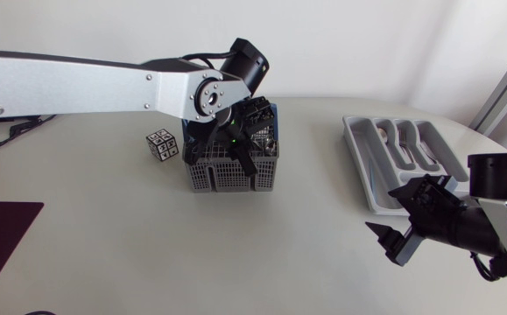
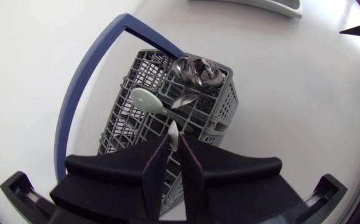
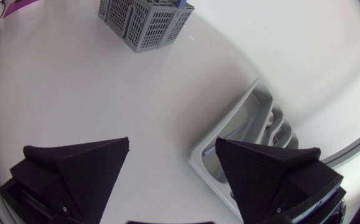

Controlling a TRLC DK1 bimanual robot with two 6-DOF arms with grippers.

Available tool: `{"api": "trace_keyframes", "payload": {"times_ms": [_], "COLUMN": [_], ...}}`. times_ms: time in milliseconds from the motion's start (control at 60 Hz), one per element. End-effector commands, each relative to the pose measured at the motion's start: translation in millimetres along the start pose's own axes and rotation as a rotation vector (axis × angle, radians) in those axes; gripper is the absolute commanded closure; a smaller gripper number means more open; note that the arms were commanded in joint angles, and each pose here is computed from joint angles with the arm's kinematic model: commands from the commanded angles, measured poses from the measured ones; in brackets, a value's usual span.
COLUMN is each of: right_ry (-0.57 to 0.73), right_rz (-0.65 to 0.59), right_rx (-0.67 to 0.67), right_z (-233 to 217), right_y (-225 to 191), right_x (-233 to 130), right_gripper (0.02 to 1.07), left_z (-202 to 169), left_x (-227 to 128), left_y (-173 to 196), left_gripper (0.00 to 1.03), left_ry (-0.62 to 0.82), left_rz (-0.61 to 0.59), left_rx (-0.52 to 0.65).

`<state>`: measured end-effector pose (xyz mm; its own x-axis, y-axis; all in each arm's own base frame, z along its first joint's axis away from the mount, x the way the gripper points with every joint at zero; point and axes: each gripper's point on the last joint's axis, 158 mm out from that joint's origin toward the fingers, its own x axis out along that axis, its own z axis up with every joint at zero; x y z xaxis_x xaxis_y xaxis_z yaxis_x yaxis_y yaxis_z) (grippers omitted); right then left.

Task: Transfer all utensils from the basket to the drawer tray.

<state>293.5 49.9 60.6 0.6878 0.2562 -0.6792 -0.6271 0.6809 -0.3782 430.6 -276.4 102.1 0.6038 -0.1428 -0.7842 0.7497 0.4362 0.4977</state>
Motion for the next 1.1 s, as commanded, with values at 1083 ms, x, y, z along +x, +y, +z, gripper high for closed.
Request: {"api": "trace_keyframes", "payload": {"times_ms": [1083], "right_ry": [-0.017], "right_rz": [0.029], "right_rx": [-0.01], "right_z": [15.2], "right_y": [23.0], "right_x": [5.2], "right_gripper": [0.07], "left_z": [2.4], "left_x": [-8.3], "left_y": [15.4], "left_gripper": [1.0], "left_ry": [-0.063], "left_rz": [-0.124], "left_rx": [-0.186]}}
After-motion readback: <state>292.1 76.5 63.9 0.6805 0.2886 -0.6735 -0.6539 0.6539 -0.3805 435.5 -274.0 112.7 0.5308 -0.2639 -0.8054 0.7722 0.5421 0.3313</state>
